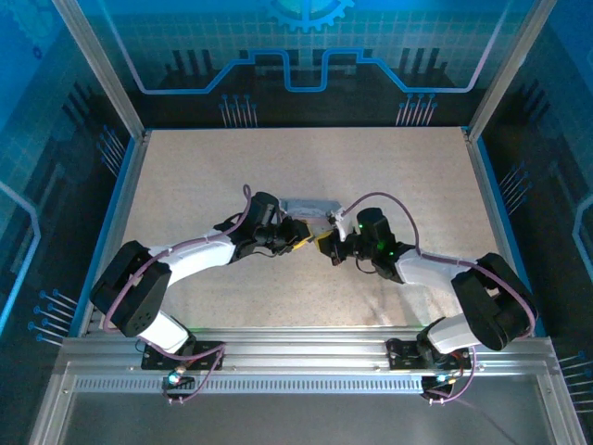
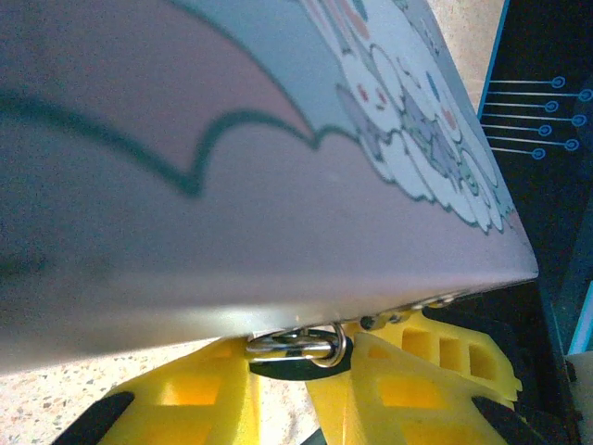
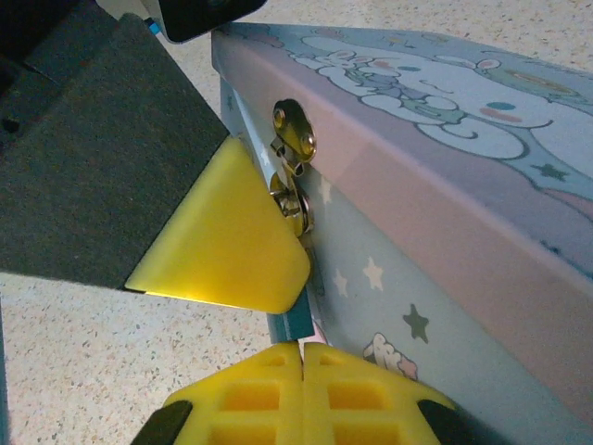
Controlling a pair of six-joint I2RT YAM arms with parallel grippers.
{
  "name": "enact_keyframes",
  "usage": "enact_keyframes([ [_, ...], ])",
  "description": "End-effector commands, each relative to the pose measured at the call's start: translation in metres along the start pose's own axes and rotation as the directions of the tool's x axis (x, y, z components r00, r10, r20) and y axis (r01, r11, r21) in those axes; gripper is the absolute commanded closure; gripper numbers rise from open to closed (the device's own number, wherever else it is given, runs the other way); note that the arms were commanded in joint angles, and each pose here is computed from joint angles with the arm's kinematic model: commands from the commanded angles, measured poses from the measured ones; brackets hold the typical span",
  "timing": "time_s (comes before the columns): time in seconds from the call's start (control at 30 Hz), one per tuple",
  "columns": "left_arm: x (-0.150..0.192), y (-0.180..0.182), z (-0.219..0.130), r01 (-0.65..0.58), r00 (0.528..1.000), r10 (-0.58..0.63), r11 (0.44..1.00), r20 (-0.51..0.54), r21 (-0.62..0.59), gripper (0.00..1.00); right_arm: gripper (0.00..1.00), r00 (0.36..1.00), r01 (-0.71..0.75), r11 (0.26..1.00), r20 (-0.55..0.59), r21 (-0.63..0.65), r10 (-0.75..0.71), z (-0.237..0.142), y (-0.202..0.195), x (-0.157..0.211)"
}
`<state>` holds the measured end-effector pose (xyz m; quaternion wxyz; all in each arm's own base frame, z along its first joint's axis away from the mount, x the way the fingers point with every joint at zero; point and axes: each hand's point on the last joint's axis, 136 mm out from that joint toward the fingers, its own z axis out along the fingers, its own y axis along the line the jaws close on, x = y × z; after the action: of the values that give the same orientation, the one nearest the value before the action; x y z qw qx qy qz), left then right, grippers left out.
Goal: Unlock the padlock with the key
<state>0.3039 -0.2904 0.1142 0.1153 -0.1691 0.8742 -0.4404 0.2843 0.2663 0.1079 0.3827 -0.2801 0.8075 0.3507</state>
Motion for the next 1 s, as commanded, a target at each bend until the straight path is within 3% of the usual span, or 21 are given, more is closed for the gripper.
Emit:
enact_keyframes([
  [0.0,0.016,-0.044,-0.008,-0.072,0.994,0.082,0.989,-0.071,0.130,0.76,0.98,0.997,0.057,0.998,0.051,-0.013,-0.056,-0.003,0.009,-0.013],
  [0.57,0.020,-0.038,0.001,-0.051,0.994,0.063,0.990,-0.090,0.134,0.76,0.98,0.980,-0.016,0.993,0.193,-0.119,0.039,0.004,0.025,-0.051],
  [0.73,0.022,-0.033,0.009,-0.041,0.994,0.055,0.990,-0.099,0.138,0.76,0.98,0.983,-0.021,0.990,0.180,-0.140,0.046,0.011,0.033,-0.052],
  [0.97,0.022,-0.017,0.021,-0.037,0.995,0.047,0.993,-0.088,0.113,0.74,0.99,0.991,-0.087,0.990,0.094,-0.111,0.098,0.011,0.027,-0.027],
])
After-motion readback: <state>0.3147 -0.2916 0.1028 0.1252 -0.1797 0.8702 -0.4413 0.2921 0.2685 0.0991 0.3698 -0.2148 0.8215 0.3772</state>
